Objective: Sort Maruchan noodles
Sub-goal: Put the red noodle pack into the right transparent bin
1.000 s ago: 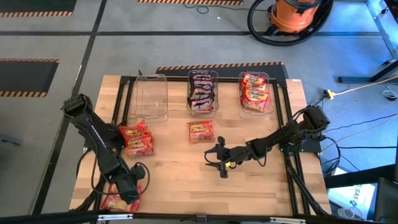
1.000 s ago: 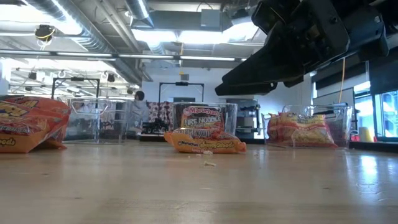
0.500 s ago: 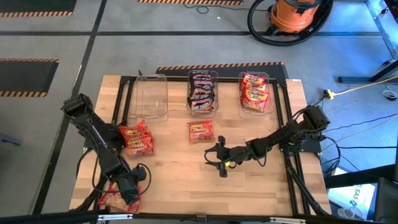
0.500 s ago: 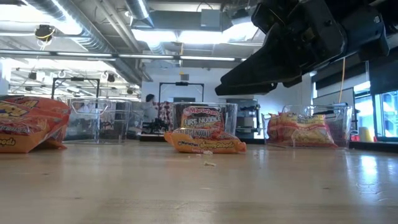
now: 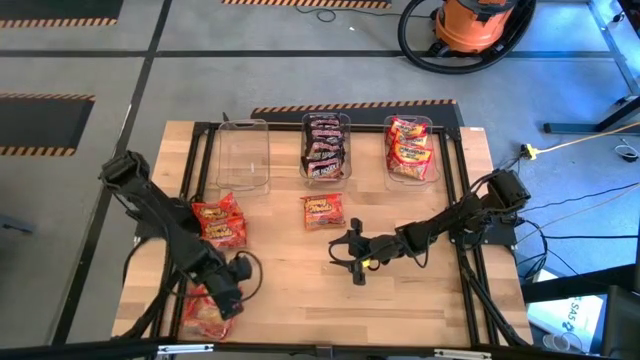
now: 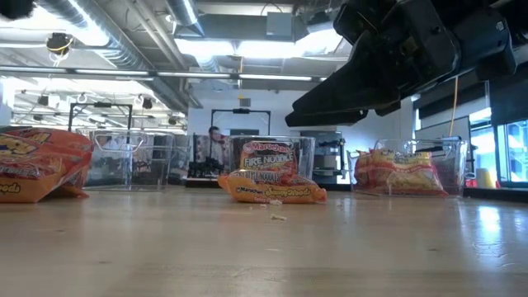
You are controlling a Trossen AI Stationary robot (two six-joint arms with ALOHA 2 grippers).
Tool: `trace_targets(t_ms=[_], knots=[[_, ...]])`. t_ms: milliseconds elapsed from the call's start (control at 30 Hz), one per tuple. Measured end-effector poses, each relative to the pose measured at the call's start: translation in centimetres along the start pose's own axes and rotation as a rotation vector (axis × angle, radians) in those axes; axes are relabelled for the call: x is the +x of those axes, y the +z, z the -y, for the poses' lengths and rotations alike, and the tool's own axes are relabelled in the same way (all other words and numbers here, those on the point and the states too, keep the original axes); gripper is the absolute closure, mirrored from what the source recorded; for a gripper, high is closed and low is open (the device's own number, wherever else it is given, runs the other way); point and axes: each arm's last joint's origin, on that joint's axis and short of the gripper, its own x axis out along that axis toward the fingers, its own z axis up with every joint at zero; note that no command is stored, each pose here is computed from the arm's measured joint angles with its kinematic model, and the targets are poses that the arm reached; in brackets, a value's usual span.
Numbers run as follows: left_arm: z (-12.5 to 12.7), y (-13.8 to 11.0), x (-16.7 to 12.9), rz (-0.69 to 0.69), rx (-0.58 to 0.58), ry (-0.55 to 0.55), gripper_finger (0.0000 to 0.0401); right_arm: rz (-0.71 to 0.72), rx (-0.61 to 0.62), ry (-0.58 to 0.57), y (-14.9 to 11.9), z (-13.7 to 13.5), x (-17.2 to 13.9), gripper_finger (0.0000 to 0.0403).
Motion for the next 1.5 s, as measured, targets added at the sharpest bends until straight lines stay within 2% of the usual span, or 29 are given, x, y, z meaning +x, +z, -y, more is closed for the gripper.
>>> trace_targets(t_ms=[167, 300, 633, 867, 1000, 1200, 1367, 1500], knots=[[0.8, 3.0, -1.7, 0.156, 0.074, -0.019, 0.0399, 0.000, 0.002, 0.000, 0.0, 0.0, 0.0, 0.0164], [0.9, 5.6, -1.4, 0.290, 0.153, -0.011, 0.0400, 0.000, 0.027, 0.001, 0.0, 0.0, 0.0, 0.0164], [2.5, 12.2, 3.5, 0.520, 0.441, -0.070, 0.0396, -0.061, 0.219, -0.017, -0.6, 0.1, 0.0, 0.0164], [2.9, 14.3, 5.8, 0.605, 0.547, -0.088, 0.0364, -0.066, 0.290, -0.059, -0.8, 0.2, 0.0, 0.0164], [2.7, 14.7, 6.0, 0.576, 0.543, -0.125, 0.0330, -0.061, 0.297, -0.038, -0.7, 0.2, 0.0, 0.0156], [3.3, 13.2, 3.6, 0.495, 0.535, -0.234, 0.0287, -0.050, 0.407, -0.051, -0.5, 0.8, 0.2, 0.0083], [3.6, 10.5, 2.4, 0.470, 0.496, -0.178, 0.0285, -0.009, 0.493, -0.012, 0.0, 1.5, 0.6, 0.0033], [4.6, 8.3, 3.3, 0.548, 0.499, -0.103, 0.0285, -0.043, 0.593, 0.069, 0.8, 1.6, 2.3, 0.0026]])
